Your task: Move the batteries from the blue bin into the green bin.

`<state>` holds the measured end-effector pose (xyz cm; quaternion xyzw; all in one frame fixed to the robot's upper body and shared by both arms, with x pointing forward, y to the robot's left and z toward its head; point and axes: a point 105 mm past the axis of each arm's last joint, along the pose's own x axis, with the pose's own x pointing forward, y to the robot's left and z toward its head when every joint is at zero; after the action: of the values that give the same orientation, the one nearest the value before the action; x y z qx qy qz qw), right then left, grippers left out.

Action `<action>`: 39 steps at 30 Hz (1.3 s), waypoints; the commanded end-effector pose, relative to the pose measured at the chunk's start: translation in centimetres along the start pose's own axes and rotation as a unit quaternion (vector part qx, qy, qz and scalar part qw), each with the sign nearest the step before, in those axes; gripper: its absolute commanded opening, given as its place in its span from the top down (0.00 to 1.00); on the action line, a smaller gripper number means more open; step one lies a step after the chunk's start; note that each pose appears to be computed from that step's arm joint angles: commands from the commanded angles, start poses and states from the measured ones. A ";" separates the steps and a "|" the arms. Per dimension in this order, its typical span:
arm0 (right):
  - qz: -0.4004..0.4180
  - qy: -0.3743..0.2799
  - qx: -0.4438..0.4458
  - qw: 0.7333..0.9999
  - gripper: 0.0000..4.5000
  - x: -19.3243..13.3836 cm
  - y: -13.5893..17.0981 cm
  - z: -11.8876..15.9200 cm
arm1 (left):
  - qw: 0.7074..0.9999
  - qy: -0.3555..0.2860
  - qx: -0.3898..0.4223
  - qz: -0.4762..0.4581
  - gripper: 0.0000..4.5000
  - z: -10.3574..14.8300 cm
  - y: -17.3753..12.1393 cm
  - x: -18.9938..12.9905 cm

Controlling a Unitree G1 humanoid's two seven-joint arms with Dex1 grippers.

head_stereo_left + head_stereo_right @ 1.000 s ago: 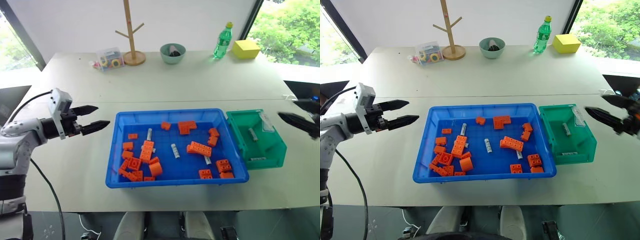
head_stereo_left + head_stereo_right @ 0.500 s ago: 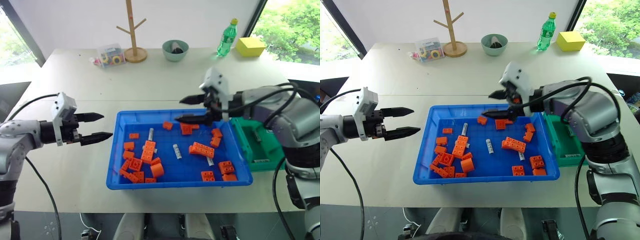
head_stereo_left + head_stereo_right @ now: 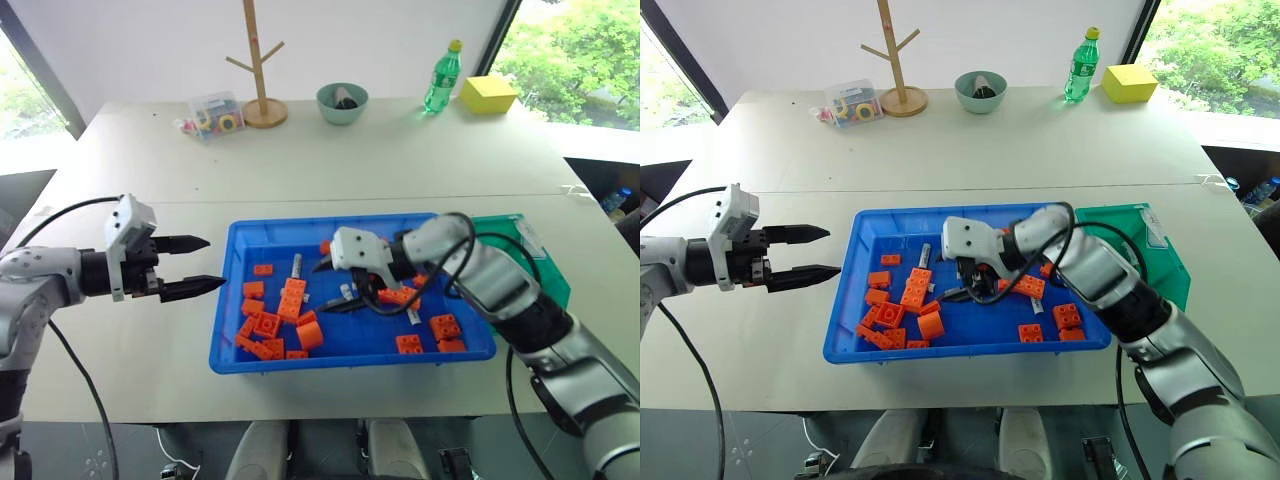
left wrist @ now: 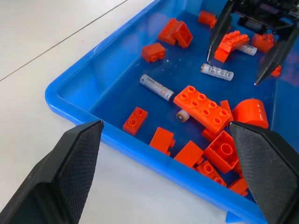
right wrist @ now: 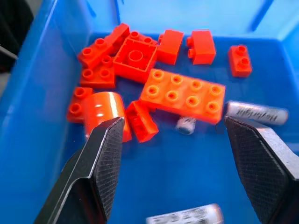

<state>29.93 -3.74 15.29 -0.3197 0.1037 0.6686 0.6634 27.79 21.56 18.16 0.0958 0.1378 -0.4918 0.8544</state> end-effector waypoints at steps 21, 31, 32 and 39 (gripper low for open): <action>0.197 0.090 -0.307 0.927 0.23 3.8 -3.0 3.1 | 1.000 0.009 0.002 0.021 0.00 -0.3 -1.6 -1.8; 0.216 0.092 -0.342 0.910 0.23 5.7 -2.6 2.5 | 0.999 0.035 0.007 -0.027 0.00 -0.5 -3.2 -2.2; 0.216 0.091 -0.343 0.910 0.23 5.8 -2.6 2.5 | 0.999 0.037 0.008 -0.033 0.00 -0.5 -3.4 -2.2; 0.215 0.088 -0.354 0.906 0.23 6.9 -2.9 3.5 | 0.995 0.059 0.017 -0.077 0.00 -0.7 -4.7 -2.3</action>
<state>32.17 3.30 13.52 -0.5545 0.0110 0.7630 0.3320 22.89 21.48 17.30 0.1118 0.1967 -0.5410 0.8100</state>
